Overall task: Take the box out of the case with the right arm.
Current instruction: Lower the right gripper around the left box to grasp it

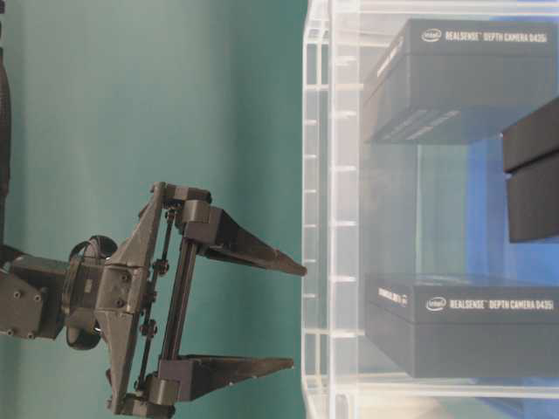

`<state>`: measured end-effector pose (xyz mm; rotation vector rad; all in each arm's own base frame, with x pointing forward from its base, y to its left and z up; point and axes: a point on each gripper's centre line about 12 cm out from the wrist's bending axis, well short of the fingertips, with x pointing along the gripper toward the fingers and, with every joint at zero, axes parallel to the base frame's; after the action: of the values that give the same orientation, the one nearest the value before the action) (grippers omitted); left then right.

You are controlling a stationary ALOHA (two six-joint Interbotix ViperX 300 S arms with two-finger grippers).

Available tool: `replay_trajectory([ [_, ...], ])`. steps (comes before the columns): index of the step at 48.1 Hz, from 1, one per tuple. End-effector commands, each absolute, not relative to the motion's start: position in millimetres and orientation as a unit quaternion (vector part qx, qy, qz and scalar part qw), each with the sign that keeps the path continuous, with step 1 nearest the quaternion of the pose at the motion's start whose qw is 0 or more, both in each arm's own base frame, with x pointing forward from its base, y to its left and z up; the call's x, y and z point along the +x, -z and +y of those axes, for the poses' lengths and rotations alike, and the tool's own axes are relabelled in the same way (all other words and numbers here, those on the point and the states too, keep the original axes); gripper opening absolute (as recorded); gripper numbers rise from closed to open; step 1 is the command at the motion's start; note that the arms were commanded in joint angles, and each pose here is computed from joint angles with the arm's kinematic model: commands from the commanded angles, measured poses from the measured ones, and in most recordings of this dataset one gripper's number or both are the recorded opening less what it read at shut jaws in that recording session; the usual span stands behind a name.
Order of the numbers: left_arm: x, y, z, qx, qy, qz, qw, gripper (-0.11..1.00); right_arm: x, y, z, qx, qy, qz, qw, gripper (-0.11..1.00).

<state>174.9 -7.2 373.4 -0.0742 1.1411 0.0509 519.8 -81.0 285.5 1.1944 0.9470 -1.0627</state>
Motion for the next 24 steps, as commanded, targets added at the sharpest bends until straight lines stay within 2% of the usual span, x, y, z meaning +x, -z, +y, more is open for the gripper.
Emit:
replay_trajectory([
  [1,176.1,-377.6,-7.5,-0.034,-0.024,0.534,0.844,0.00,518.2,-303.5,-79.5,0.522,0.448,0.393,0.610,0.95],
  [24,176.5,-377.9,-7.5,-0.034,-0.024,0.534,0.844,0.00,518.7,-302.8,-79.8,0.522,0.448,0.393,0.611,0.95],
])
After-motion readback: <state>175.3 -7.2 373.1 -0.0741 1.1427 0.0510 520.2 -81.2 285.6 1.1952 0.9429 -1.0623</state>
